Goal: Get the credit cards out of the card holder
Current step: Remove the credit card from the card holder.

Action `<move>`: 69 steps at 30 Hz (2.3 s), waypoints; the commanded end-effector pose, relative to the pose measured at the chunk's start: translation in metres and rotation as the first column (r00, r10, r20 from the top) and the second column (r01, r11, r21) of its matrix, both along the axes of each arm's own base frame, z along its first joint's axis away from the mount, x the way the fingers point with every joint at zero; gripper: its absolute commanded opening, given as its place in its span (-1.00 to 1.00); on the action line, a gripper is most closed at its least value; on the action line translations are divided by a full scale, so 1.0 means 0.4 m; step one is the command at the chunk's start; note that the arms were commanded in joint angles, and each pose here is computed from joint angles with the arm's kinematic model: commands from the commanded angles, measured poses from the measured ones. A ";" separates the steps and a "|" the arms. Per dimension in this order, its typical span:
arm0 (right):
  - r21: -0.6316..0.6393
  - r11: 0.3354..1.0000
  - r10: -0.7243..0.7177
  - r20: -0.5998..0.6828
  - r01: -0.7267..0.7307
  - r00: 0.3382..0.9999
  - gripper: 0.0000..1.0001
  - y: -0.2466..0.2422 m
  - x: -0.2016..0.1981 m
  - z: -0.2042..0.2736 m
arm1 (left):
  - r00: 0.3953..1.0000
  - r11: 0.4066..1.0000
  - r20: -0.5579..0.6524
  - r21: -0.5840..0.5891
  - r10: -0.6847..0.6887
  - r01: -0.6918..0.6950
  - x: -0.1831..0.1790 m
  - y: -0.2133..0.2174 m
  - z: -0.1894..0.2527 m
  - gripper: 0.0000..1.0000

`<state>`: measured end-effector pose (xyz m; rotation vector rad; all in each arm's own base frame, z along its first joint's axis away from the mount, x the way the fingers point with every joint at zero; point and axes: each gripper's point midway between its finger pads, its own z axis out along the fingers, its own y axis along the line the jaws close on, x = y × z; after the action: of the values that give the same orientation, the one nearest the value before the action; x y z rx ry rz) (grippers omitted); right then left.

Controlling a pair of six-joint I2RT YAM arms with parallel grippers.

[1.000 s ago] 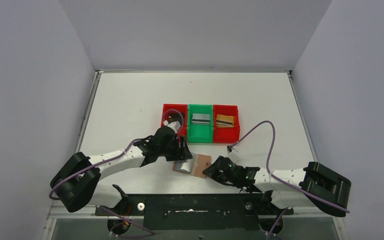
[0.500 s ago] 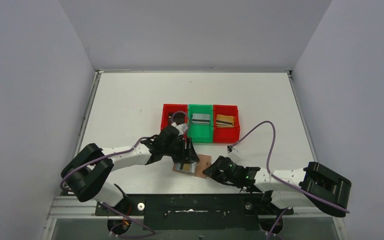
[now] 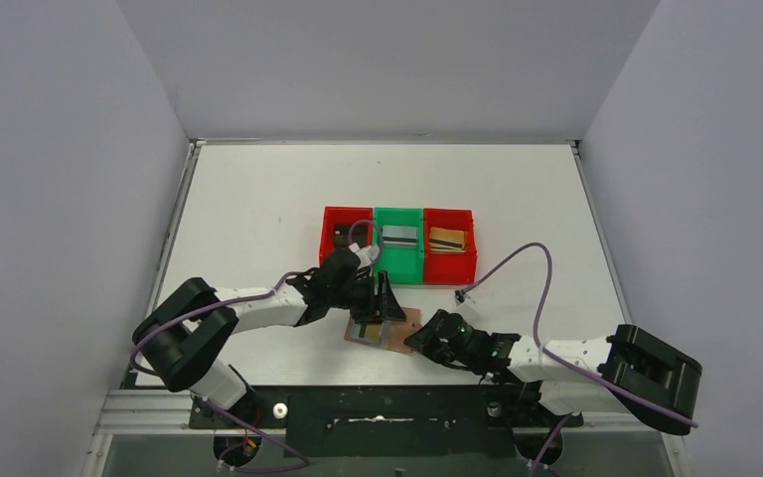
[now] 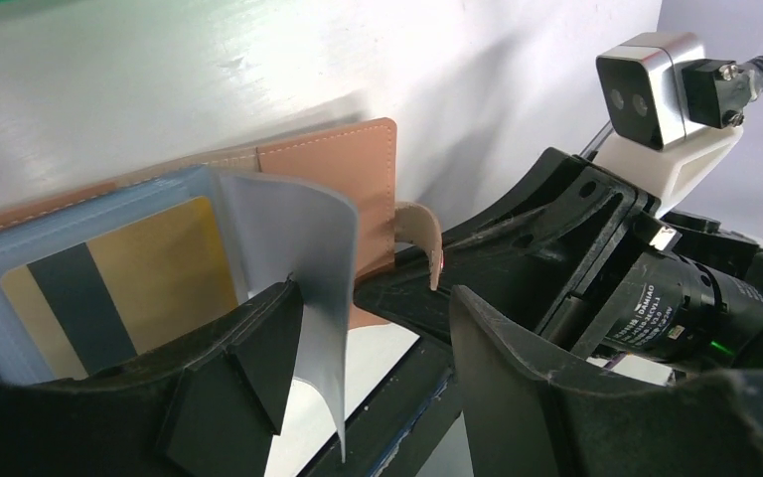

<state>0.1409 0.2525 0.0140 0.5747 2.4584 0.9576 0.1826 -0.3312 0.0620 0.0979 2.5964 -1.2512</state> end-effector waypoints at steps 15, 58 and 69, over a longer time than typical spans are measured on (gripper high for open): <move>0.043 0.991 -0.130 0.070 0.127 0.989 -0.15 -0.060 0.032 0.080 | 0.997 0.993 0.017 -0.083 -0.078 0.079 -0.019 -0.098 0.015 -0.07; -0.190 0.982 0.005 -0.058 -0.016 0.998 -0.90 -0.020 0.084 -0.027 | 0.989 0.990 0.144 0.136 -0.042 0.023 -0.042 0.007 0.032 -0.03; -0.217 0.976 0.035 -0.007 -0.036 0.999 -0.82 -0.016 0.090 -0.009 | 0.983 0.945 0.180 0.316 0.033 -0.089 0.048 0.164 -0.030 0.24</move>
<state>0.1827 0.2535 0.0154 0.5165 2.5186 0.7623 0.1993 -0.2798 0.0639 0.1061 2.5724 -0.8483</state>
